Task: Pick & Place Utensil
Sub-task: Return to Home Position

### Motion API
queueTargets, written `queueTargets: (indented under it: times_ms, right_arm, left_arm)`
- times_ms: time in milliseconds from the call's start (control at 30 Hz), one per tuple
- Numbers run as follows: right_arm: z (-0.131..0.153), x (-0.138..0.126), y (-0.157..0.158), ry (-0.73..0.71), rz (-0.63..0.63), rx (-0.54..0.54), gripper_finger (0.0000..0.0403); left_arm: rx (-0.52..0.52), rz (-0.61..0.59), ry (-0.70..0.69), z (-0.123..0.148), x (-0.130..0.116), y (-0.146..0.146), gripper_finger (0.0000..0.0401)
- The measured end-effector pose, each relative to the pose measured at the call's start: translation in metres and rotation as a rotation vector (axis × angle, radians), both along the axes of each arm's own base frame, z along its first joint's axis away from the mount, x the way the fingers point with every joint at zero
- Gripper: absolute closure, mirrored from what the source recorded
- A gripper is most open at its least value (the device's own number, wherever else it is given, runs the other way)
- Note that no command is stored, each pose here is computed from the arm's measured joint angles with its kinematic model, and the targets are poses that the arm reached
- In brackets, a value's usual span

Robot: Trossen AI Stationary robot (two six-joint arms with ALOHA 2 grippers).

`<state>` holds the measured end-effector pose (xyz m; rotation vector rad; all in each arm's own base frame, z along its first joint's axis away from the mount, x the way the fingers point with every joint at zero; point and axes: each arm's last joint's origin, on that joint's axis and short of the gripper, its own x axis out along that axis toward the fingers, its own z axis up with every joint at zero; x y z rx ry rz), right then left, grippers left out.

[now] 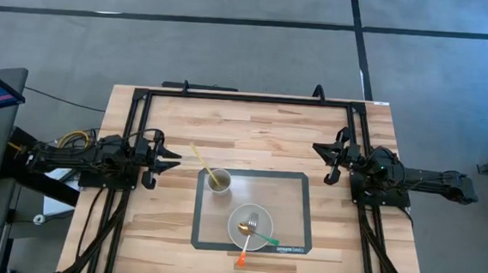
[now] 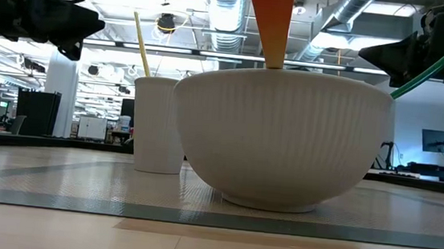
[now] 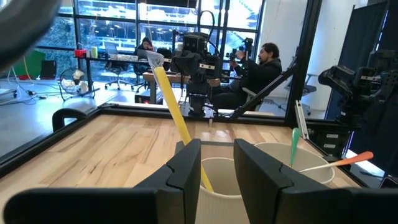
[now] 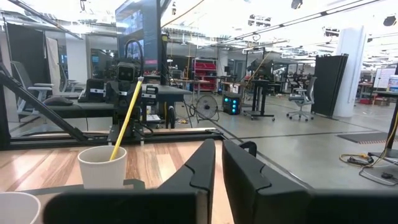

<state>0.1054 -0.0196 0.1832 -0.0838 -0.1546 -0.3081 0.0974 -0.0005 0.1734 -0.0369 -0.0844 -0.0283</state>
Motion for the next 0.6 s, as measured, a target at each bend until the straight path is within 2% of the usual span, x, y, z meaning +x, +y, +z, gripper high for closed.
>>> queueTargets:
  times_ms: [600]
  right_arm:
    - [0.0000,0.0000,0.0000,0.000,0.000,0.000,0.0378]
  left_arm:
    - [0.000,0.000,-0.006,0.0005,0.0000,0.0000,0.0304]
